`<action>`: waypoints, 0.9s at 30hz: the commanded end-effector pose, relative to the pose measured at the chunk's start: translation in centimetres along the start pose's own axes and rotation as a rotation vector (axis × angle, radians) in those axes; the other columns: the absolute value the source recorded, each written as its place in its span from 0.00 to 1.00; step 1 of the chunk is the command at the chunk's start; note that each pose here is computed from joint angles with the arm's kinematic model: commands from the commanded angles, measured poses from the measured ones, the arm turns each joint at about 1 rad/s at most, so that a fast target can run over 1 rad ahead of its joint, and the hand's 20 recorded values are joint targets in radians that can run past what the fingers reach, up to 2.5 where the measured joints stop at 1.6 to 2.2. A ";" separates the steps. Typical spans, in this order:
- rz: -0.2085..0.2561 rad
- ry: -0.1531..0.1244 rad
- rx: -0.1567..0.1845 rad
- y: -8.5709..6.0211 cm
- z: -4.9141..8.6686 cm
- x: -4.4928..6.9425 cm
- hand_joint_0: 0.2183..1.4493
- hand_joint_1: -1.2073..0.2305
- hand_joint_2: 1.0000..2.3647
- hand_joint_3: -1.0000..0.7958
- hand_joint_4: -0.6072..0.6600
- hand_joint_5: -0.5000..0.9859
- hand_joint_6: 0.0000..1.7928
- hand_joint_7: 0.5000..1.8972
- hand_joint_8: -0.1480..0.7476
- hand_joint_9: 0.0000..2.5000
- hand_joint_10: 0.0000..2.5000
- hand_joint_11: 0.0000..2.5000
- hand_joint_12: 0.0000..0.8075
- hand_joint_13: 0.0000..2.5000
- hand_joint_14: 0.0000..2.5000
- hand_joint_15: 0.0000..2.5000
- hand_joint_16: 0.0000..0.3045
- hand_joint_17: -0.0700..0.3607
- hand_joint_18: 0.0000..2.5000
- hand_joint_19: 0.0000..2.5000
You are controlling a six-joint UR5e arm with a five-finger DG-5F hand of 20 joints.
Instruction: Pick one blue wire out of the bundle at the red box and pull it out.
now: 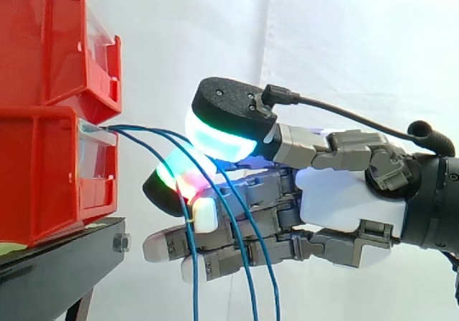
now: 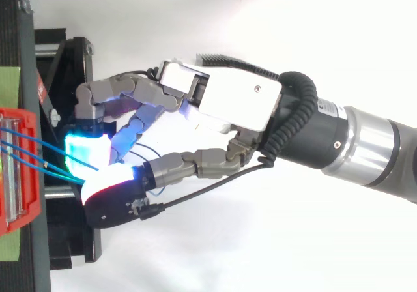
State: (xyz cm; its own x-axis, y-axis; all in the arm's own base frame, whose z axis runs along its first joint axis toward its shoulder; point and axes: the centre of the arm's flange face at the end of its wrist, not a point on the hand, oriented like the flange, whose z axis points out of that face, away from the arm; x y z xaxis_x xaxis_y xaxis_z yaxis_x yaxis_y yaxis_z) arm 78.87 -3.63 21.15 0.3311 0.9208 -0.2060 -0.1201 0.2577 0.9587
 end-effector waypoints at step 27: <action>0.000 0.000 0.000 0.1 0.0 0.0 0.36 0.22 0.00 0.28 0.61 0.21 0.48 0.42 0.40 0.37 0.01 0.36 0.40 0.20 0.01 0.14 0.16 0.42 0.18 0.19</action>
State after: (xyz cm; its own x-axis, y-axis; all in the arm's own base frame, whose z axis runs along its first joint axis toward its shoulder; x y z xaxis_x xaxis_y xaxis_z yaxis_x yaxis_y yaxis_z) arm 78.87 -3.63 21.17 0.3310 0.9208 -0.2062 -0.1203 0.2579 0.9586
